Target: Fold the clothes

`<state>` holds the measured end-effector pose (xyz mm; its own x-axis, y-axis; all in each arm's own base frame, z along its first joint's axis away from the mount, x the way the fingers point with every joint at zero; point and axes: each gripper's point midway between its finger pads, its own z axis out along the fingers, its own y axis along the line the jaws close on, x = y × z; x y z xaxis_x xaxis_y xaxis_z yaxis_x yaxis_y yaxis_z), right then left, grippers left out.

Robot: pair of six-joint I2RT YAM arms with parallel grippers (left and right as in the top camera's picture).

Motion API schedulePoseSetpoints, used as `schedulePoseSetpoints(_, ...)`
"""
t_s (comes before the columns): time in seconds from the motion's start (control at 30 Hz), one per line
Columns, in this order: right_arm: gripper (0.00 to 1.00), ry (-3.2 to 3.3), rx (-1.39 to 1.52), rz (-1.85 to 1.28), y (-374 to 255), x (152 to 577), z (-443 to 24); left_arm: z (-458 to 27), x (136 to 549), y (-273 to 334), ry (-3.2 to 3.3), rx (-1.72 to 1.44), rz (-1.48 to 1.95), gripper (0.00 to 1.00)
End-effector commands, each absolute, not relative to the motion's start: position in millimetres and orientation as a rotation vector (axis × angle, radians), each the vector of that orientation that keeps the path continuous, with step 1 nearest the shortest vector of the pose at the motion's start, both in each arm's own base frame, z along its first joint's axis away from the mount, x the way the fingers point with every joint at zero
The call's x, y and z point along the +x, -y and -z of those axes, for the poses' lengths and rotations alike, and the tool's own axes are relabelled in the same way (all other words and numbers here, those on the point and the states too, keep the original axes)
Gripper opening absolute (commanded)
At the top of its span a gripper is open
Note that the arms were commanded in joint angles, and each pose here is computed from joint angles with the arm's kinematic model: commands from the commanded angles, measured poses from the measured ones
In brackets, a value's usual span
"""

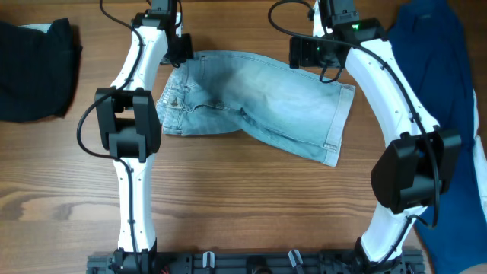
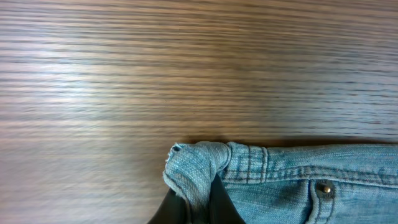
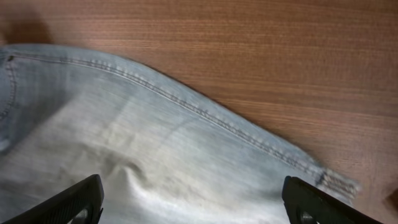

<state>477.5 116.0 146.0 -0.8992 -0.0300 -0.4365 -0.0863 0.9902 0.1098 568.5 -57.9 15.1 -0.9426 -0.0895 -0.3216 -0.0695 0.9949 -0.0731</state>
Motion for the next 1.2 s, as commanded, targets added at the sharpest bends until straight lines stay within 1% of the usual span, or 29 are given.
schedulePoseSetpoints(0.0,0.92,-2.726,-0.013,-0.185,-112.9,472.0,-140.1,-89.4,579.7,33.6,-2.655,-0.152,-0.084,0.04)
schedulePoseSetpoints(0.17,0.94,-2.793,0.130,-0.109,-80.0,461.0,-132.8,-113.5,577.6,31.8,-2.621,-0.157,-0.086,0.04)
schedulePoseSetpoints(0.3,0.94,-2.815,0.217,-0.089,-51.5,458.4,-129.8,-113.2,574.8,31.4,-2.632,-0.158,-0.088,0.04)
schedulePoseSetpoints(0.43,0.93,-2.817,0.263,-0.111,-38.9,459.0,-123.0,-112.5,573.7,32.0,-2.637,-0.156,-0.088,0.04)
schedulePoseSetpoints(0.6,0.88,-2.813,0.310,-0.131,-33.1,459.8,-105.5,-112.2,572.9,33.0,-2.639,-0.162,-0.086,0.04)
schedulePoseSetpoints(0.73,0.76,-2.801,0.358,-0.130,-31.7,463.2,-85.0,-112.1,572.8,33.7,-2.640,-0.160,-0.085,0.04)
schedulePoseSetpoints(1.0,0.75,-2.859,0.376,-0.103,-29.4,468.7,-30.0,-112.1,572.8,33.4,-2.640,-0.161,-0.086,0.04)
schedulePoseSetpoints(1.17,0.74,-2.855,0.418,-0.069,-25.2,475.6,-8.2,-112.1,572.6,33.4,-2.641,-0.161,-0.086,0.04)
